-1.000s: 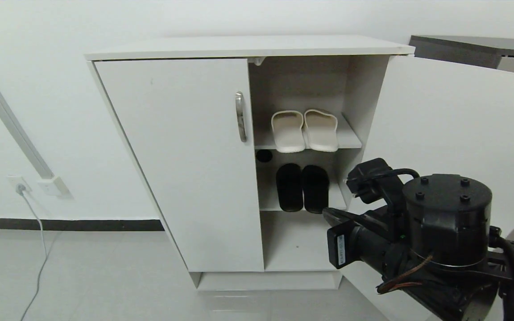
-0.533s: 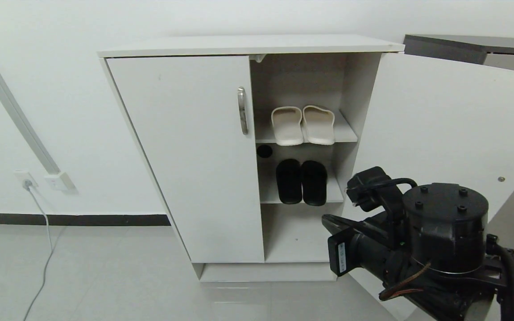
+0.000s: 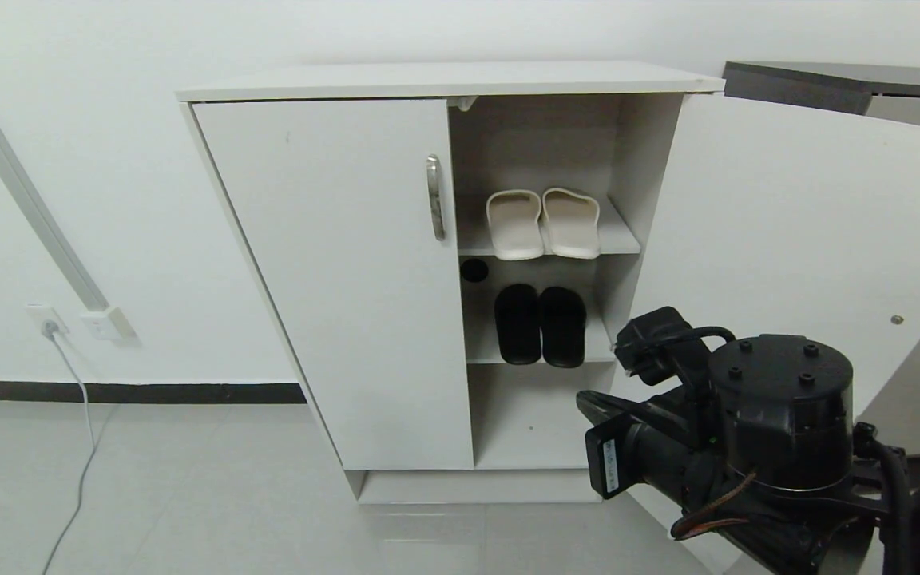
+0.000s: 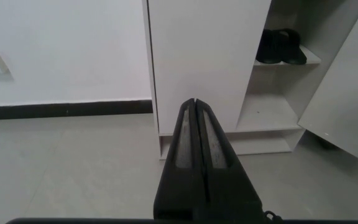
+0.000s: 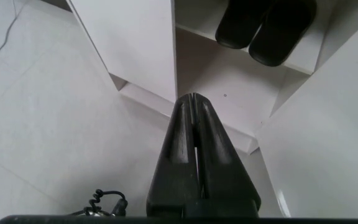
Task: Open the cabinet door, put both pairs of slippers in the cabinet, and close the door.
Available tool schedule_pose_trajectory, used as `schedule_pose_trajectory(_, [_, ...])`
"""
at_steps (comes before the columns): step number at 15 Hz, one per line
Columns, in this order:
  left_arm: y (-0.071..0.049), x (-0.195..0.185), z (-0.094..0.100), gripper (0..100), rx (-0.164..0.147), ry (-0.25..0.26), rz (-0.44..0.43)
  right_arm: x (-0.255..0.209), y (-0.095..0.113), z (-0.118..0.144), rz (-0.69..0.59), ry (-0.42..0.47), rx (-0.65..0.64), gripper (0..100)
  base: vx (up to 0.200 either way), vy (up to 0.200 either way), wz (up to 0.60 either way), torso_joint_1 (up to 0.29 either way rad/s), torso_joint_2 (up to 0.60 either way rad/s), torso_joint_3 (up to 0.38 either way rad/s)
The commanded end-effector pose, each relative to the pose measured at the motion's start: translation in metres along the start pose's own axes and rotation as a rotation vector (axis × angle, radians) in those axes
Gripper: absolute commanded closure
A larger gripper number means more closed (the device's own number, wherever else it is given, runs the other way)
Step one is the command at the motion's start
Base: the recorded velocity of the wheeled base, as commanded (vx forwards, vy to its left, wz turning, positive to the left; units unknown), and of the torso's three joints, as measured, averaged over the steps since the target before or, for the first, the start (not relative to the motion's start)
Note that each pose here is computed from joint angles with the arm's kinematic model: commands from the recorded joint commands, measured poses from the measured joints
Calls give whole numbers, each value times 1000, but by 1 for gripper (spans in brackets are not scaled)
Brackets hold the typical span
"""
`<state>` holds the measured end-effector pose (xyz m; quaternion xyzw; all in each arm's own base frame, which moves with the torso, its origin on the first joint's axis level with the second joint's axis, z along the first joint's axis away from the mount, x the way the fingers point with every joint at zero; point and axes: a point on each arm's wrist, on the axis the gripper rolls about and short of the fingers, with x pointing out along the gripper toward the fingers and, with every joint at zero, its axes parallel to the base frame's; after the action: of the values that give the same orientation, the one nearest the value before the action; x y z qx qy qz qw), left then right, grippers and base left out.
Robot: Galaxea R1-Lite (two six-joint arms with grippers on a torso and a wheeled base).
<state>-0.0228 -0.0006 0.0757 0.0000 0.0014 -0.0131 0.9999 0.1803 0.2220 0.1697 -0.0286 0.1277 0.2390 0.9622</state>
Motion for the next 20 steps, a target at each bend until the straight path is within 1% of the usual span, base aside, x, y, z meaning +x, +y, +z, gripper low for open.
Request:
schedule_pose_trajectory(1, [0,0,0,100,0,0,0,0,1,-1,1,2,-3,100,0,0,0,0,0,0])
schedule_pose_trajectory(12, [0,0,0,100,0,0,0,3,0,-7,-5,24,-32,100,0,0,0,0,-9,-9])
schedule_pose_trajectory(15, [0,0,0,100,-2,0,0,3,0,-7,-5,24,-38,100,0,0,0,6,-178,-323])
schedule_pose_trajectory(20, [0,0,0,100,0,0,0,3,0,-8,-5,27,-41,100,0,0,0,55,-501,-380])
